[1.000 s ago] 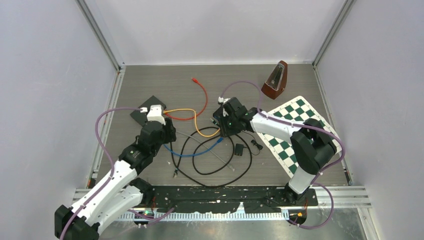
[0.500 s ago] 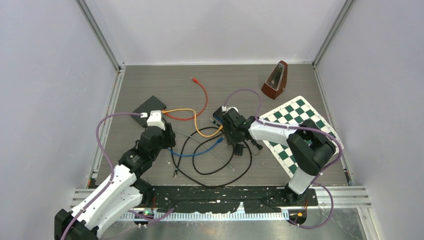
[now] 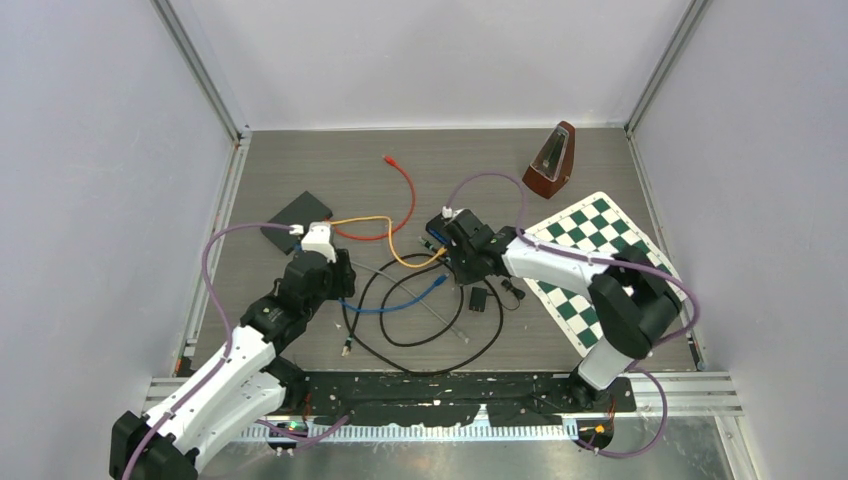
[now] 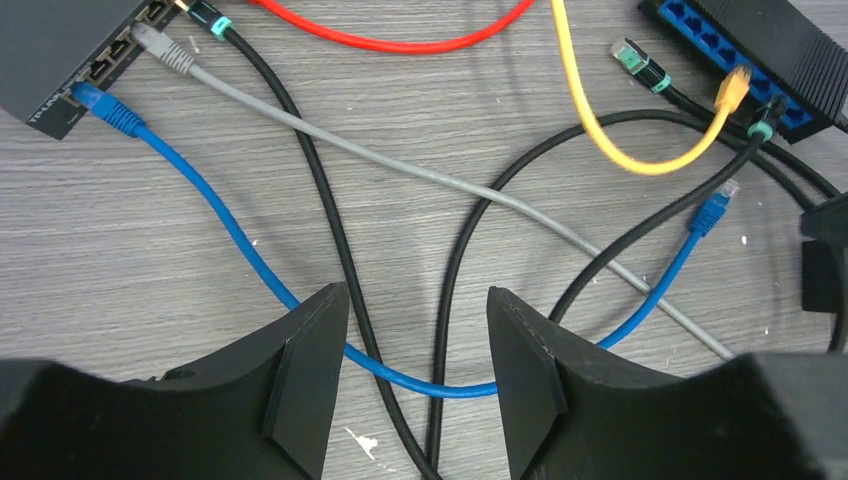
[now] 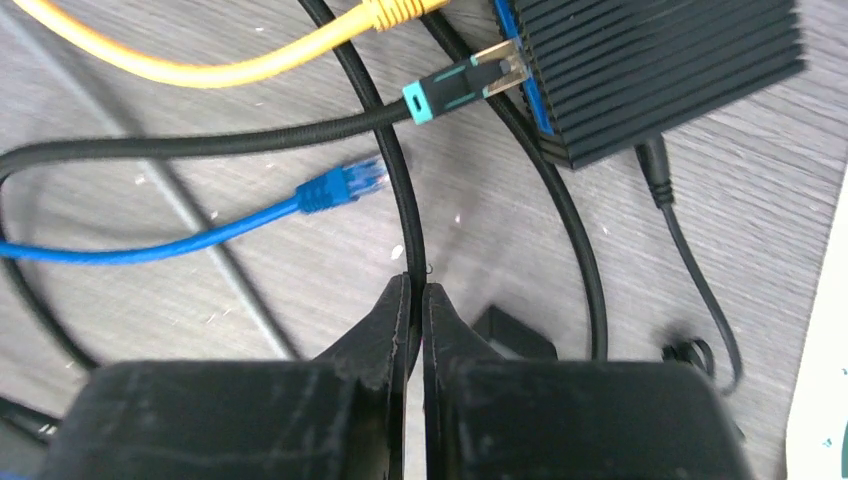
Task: Insert the plug into the switch port
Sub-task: Adjust the switch port at the center of the board.
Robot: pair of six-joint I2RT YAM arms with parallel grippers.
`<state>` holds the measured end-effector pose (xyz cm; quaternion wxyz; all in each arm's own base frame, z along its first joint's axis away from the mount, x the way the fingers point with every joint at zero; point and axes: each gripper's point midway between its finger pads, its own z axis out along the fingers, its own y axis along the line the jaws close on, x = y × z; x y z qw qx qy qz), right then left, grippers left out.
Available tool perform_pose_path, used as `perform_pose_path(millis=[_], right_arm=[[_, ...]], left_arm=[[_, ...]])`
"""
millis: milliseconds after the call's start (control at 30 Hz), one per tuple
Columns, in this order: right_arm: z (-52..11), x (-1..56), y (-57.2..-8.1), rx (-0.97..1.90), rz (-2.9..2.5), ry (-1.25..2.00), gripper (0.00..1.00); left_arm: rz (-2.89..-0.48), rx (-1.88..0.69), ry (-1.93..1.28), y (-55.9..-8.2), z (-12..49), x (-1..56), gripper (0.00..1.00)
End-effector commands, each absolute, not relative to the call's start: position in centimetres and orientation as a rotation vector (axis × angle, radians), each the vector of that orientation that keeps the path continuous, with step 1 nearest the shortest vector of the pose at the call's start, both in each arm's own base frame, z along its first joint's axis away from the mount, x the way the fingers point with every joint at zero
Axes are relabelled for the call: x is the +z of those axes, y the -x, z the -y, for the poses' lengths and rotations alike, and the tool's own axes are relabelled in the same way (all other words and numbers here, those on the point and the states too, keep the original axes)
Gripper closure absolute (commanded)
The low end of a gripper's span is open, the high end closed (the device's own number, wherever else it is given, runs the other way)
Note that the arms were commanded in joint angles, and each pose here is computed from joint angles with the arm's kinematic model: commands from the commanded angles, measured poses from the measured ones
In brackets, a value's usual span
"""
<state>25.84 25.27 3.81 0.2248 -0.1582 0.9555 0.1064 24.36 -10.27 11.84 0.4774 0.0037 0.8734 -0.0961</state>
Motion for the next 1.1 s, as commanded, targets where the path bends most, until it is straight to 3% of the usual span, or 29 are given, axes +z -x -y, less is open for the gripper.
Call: perform_pose_path(millis=[0,433,1067], right_arm=[[-26.3,10.3,-26.2,0.404,-2.518,0.414,0.95],[-23.9,6.6,-23.6,0.382,-2.581,0.325,0.95],[-21.3,7.7,-21.8,0.412,-2.506,0.185,0.95]], left_arm=[[-2.083,-0.298,-0.063,-25.0,11.5,13.3,0.44],[-2.096,-0.328,-0.088,-25.1,12.2,13.5,0.45],[-2.101,-0.702,-0.462,-22.9,20.2,12.2,0.45]])
